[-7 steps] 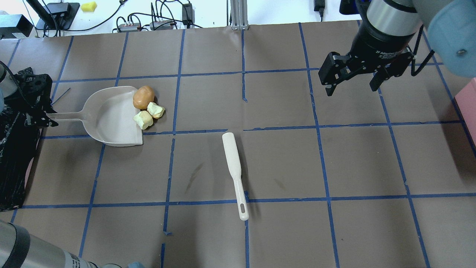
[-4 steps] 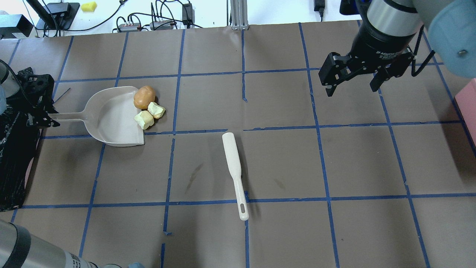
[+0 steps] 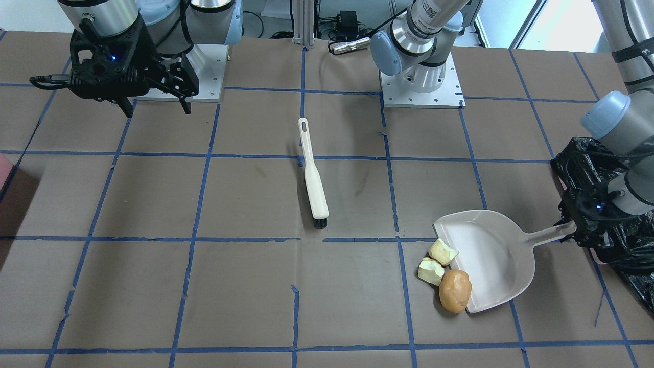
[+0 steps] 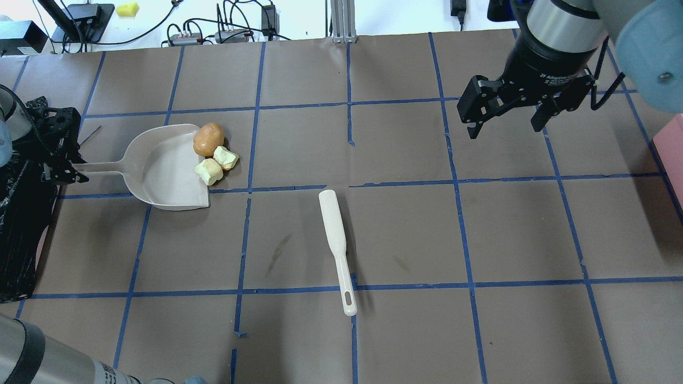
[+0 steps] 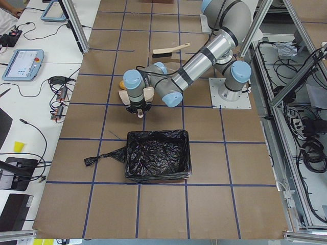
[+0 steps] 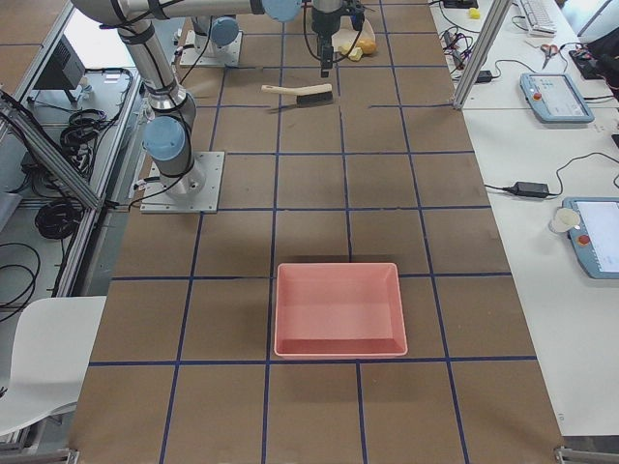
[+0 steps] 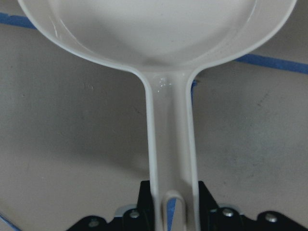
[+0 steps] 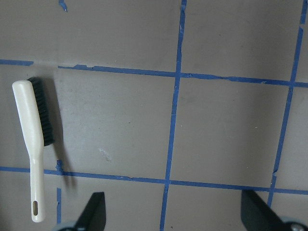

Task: Sweep and dump trash in nearest bin
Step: 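Slide the dustpan edge with the left gripper up against the potato and chunks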

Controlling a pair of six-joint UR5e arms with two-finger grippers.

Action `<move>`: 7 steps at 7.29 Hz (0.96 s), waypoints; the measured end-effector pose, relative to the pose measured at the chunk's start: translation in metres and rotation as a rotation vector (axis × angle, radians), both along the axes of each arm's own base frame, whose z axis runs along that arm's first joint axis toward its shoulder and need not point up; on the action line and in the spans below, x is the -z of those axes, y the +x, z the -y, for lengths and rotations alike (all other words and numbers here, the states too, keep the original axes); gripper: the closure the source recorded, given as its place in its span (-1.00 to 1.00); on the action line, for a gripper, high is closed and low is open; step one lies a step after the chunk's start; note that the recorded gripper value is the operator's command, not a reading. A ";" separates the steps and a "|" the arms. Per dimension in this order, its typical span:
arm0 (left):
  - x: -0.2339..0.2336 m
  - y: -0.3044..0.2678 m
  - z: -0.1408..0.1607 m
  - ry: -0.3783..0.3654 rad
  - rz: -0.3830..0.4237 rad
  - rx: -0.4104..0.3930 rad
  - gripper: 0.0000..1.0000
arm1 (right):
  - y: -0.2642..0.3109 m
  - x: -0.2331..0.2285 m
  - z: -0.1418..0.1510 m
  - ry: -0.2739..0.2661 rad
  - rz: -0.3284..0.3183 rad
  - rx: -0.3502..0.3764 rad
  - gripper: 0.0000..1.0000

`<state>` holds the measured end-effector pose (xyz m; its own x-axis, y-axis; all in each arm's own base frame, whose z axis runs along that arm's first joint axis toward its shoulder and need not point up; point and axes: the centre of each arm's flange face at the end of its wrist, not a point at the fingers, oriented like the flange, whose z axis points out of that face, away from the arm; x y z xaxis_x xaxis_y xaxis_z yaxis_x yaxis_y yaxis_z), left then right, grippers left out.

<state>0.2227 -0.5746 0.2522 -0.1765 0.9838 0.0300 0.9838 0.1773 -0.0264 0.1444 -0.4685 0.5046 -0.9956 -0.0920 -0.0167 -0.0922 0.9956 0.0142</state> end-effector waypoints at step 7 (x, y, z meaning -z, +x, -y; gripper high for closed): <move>-0.001 -0.008 0.003 -0.003 0.004 0.004 0.91 | 0.000 0.002 0.001 0.002 -0.001 -0.008 -0.99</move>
